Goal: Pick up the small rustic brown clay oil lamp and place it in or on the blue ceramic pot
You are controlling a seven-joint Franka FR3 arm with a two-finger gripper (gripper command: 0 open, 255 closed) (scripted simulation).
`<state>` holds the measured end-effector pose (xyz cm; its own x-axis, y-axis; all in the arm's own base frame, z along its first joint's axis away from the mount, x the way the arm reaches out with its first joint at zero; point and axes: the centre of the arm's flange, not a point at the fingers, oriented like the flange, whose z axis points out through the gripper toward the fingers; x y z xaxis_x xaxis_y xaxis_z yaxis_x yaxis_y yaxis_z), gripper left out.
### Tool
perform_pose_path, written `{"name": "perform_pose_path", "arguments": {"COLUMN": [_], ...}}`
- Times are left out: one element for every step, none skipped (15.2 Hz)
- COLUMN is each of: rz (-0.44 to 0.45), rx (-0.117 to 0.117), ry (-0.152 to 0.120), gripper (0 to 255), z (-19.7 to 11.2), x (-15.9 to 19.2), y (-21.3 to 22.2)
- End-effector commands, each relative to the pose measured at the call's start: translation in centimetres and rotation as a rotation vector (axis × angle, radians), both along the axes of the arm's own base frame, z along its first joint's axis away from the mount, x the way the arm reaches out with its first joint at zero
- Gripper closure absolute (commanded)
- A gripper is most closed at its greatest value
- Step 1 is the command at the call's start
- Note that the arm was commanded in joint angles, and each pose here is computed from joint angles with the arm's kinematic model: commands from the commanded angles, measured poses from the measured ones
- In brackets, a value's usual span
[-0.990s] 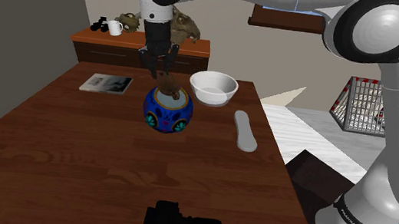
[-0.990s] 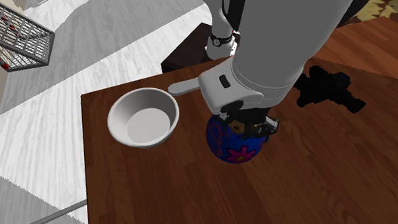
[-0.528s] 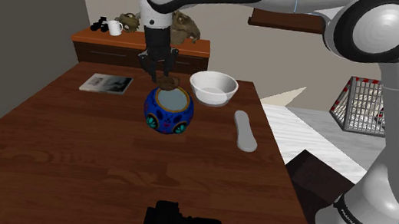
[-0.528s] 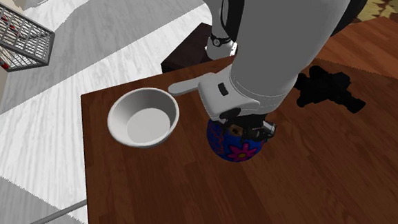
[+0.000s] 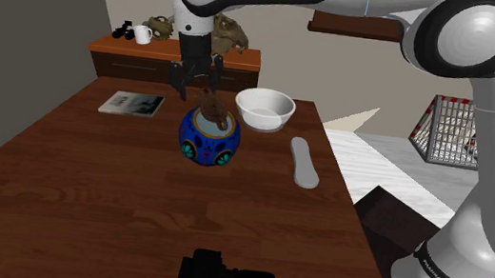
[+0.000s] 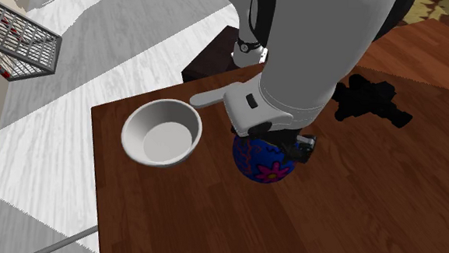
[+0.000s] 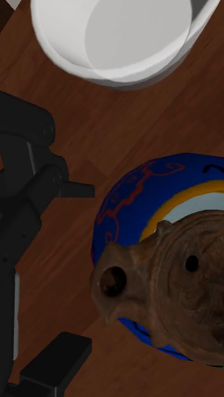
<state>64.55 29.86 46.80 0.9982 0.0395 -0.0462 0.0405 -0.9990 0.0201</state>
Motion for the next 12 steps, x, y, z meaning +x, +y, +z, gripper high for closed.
{"name": "perform_pose_path", "arguments": {"rz": [0.000, 0.000, 0.000, 0.000, 0.000, 0.000, 0.000, 0.000, 0.000, 0.000, 0.000, 0.000], "rx": [0.000, 0.000, 0.000, 0.000, 0.000, 0.000, 0.000, 0.000, 0.000, 0.000, 0.000, 0.000], "ry": [0.000, 0.000, 0.000, 0.000, 0.000, 0.000, 0.000, 0.000, 0.000, 0.000, 0.000, 0.000], "gripper": [0, 0, 0, 0, 0, 0, 0, 0, 0, 0, 0, 0], "z": [0.0, 1.3, 2.6, 4.0, 5.0, 5.0, 5.0, 5.0, 5.0, 5.0, 5.0, 5.0], "x": [0.0, 0.1, 0.1, 0.2, 0.2, 0.2, 0.2, 0.2, 0.2, 0.2, 0.2, 0.2], "y": [0.0, 0.0, 0.1, 0.1, 0.1, 0.1, 0.1, 0.1, 0.1, 0.1, 0.1, 0.1]}}
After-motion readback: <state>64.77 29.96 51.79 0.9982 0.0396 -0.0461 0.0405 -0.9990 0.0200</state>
